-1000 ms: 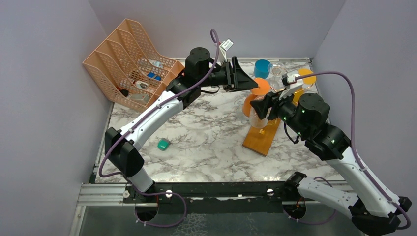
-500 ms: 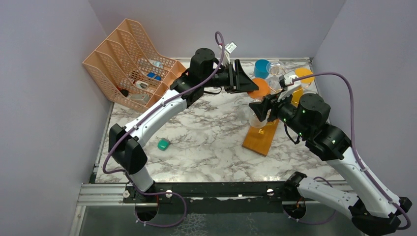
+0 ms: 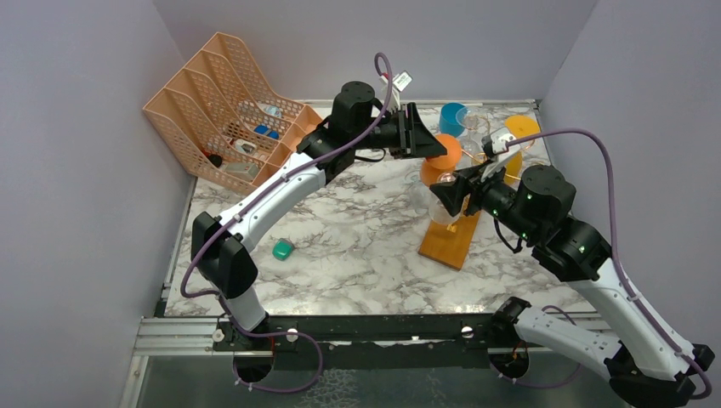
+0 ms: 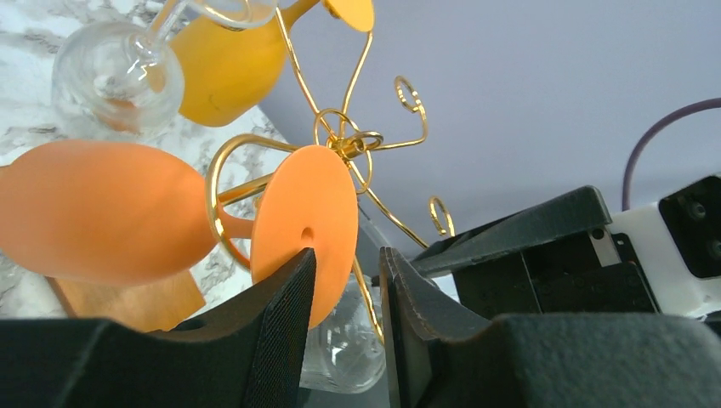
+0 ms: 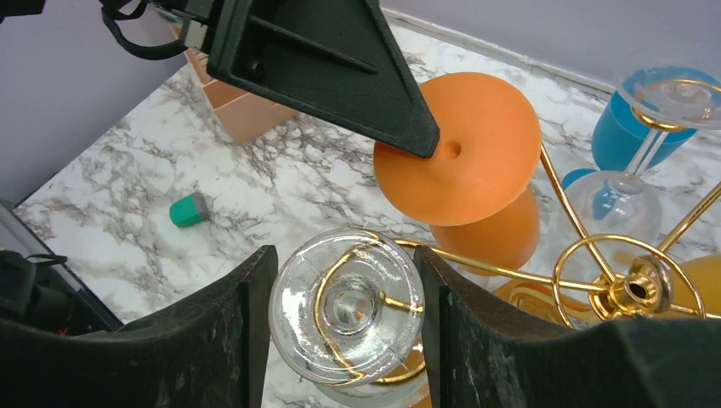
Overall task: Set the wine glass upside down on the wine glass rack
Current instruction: Turn the wine glass upside down at the wine rack.
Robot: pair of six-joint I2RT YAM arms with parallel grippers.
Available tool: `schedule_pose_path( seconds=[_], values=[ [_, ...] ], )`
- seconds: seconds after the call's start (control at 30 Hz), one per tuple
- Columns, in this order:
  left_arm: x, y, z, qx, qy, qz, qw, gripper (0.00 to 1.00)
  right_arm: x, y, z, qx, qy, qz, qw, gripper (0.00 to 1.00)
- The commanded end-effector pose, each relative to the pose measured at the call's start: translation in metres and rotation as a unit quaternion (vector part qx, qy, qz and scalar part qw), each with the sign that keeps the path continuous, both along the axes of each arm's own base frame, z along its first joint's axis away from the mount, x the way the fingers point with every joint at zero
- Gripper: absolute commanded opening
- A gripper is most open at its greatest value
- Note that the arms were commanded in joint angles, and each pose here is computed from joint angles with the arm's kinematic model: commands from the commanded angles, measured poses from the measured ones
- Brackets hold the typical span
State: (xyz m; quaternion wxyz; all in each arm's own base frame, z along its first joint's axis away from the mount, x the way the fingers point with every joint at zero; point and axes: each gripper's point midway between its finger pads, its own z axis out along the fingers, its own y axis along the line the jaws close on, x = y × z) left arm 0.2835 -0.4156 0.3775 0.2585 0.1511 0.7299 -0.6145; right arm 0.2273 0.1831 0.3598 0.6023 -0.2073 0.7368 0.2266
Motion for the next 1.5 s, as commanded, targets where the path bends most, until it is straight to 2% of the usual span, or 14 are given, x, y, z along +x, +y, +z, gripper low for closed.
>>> schedule_pose_path(
  seconds=[0.0, 0.33, 0.5, 0.7, 0.87, 1.17, 1.37, 1.47],
  values=[
    [0.017, 0.002, -0.038, 0.059, 0.017, 0.034, 0.998, 0.39, -0.014, -0.010, -0.005, -0.007, 0.020, -0.001, 1.000, 0.01],
    [0.019, 0.002, -0.047, 0.074, 0.022, 0.037, 0.996, 0.39, -0.019, -0.011, -0.006, -0.015, 0.032, 0.003, 0.999, 0.01],
    [0.019, 0.002, -0.043, 0.071, 0.019, 0.036, 0.997, 0.39, -0.009, -0.032, -0.004, 0.000, 0.027, -0.068, 0.997, 0.01],
    [0.017, 0.002, -0.039, 0.066, 0.021, 0.032, 0.997, 0.39, -0.007, -0.036, -0.005, -0.012, 0.024, -0.076, 0.997, 0.06],
    [0.015, 0.001, -0.030, 0.055, 0.018, 0.028, 0.998, 0.40, -0.007, -0.039, -0.008, -0.008, 0.027, -0.086, 0.996, 0.19],
    [0.011, -0.002, -0.002, 0.021, 0.018, 0.020, 0.999, 0.47, -0.013, -0.028, 0.003, 0.003, 0.020, -0.048, 0.999, 0.44],
    [0.010, -0.002, 0.014, 0.004, 0.013, 0.021, 1.000, 0.48, -0.019, -0.020, 0.013, 0.009, 0.018, -0.018, 1.000, 0.67],
    [0.010, -0.002, 0.017, 0.001, 0.012, 0.023, 1.000, 0.49, -0.021, -0.018, 0.016, 0.011, 0.019, -0.012, 1.000, 0.75]
  ],
)
